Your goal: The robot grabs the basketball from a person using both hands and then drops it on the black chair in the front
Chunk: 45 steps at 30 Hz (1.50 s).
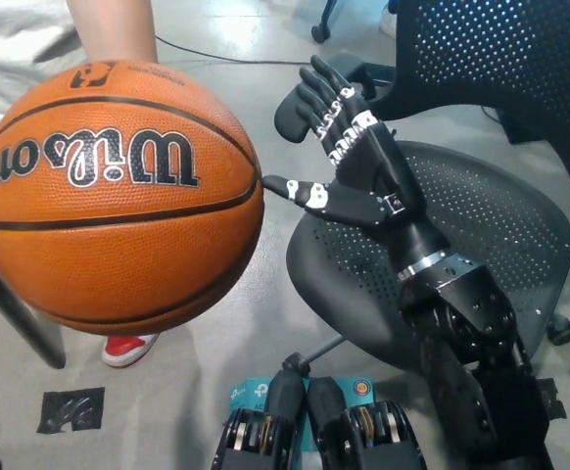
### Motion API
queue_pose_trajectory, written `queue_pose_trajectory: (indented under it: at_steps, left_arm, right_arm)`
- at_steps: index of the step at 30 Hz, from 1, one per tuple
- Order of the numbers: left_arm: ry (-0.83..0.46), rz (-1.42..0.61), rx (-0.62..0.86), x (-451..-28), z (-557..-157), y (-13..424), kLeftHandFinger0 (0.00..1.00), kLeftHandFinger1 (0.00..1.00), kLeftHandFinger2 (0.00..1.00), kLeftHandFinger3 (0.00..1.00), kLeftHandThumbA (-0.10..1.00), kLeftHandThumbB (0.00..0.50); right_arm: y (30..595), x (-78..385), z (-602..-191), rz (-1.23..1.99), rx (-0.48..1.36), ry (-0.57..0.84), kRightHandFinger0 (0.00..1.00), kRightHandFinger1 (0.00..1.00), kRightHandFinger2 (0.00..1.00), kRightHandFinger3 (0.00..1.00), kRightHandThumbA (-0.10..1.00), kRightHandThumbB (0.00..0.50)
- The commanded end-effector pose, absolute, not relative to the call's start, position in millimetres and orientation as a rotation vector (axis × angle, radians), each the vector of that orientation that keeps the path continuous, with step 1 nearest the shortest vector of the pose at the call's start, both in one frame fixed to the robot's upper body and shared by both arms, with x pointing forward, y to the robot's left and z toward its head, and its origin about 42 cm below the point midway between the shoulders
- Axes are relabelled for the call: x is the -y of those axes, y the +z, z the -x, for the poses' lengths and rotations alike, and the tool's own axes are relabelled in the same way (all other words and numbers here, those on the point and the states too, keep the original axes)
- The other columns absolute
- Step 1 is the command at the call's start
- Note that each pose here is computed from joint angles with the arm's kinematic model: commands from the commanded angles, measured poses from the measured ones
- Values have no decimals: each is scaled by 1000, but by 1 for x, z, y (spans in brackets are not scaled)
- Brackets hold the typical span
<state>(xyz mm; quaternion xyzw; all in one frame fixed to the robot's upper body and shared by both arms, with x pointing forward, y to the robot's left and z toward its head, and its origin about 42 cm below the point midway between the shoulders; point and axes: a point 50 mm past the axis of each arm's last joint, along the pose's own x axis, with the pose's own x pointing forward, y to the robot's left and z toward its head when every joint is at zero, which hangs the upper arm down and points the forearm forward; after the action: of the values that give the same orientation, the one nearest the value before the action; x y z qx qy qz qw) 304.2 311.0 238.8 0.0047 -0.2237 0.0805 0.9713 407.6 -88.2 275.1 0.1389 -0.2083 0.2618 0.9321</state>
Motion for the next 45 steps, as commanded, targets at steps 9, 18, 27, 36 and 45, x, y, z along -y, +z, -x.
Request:
queue_pose_trajectory:
  at_steps: [9, 18, 27, 36, 45]
  left_arm:
    - [99, -22, 449, -288, -317, 244, 1000, 1000, 1000, 1000, 1000, 164]
    - [91, -7, 450, -281, -316, 245, 1000, 1000, 1000, 1000, 1000, 161]
    - [81, -9, 453, -278, -314, 248, 1000, 1000, 1000, 1000, 1000, 166]
    - [66, -13, 471, -273, -317, 253, 1000, 1000, 1000, 1000, 1000, 181]
    - [44, -25, 501, -262, -322, 258, 1000, 1000, 1000, 1000, 1000, 167]
  right_arm:
    - [304, 84, -384, -406, 500, 711, 1000, 1000, 1000, 1000, 1000, 476]
    - [288, 89, -389, -424, 438, 721, 1000, 1000, 1000, 1000, 1000, 475]
    - [267, 75, -405, -370, 384, 706, 1000, 1000, 1000, 1000, 1000, 446]
    - [285, 56, -395, -396, 428, 793, 1000, 1000, 1000, 1000, 1000, 475]
    - [317, 33, -351, -429, 528, 960, 1000, 1000, 1000, 1000, 1000, 500]
